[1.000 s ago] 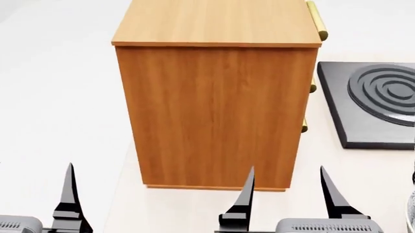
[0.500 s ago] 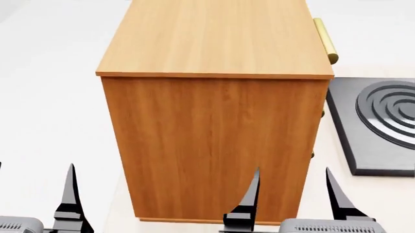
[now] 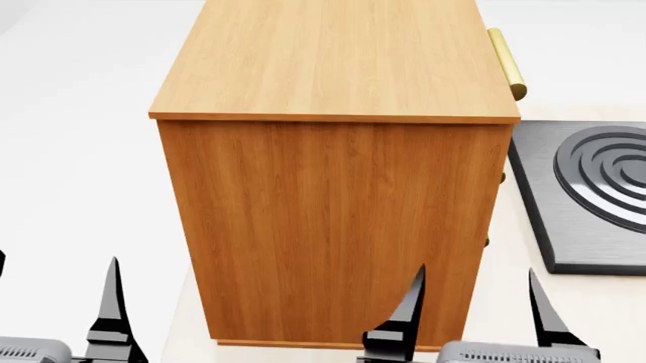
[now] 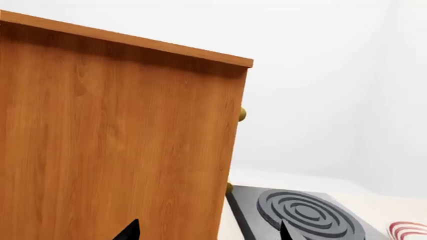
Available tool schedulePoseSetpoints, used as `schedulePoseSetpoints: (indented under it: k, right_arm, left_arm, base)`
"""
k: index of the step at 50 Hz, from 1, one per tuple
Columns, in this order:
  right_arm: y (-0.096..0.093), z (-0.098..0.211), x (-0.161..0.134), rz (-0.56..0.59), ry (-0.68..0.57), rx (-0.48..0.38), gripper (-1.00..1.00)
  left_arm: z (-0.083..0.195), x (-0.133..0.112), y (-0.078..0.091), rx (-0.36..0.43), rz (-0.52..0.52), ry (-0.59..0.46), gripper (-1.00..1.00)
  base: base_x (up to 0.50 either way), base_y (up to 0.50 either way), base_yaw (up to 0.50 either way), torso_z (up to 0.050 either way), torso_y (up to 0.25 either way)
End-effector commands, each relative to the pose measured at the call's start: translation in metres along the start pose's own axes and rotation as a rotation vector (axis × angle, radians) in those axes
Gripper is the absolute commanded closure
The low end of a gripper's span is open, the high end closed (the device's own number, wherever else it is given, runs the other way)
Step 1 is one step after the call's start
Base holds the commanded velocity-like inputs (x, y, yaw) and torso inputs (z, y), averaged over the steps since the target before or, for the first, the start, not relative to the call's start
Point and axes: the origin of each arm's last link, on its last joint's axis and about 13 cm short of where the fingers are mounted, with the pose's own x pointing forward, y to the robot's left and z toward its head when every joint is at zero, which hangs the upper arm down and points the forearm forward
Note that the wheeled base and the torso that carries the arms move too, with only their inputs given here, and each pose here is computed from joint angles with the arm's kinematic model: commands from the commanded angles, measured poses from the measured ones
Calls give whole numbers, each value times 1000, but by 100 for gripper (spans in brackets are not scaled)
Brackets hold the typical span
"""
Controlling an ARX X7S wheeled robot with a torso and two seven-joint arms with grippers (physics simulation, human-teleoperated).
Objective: Put the bowl on the top of the cabinet.
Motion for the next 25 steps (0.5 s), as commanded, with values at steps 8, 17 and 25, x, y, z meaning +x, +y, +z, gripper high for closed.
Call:
schedulePoseSetpoints:
  k: [8, 17, 25]
  right_arm:
    - [-31, 18, -8, -113, 103, -161, -100]
    - [-59, 23, -22, -127, 214, -202, -100]
    - [-71, 31, -32, -134, 278, -227, -100]
  left_arm:
    - [-3, 3, -1, -4, -2, 13, -100]
    - [-4, 3, 0, -1, 4, 16, -100]
    - [-6, 3, -1, -1, 3, 17, -100]
  base:
    - [0, 0, 0, 0, 0]
    - [0, 0, 0, 0, 0]
    - [0, 0, 0, 0, 0]
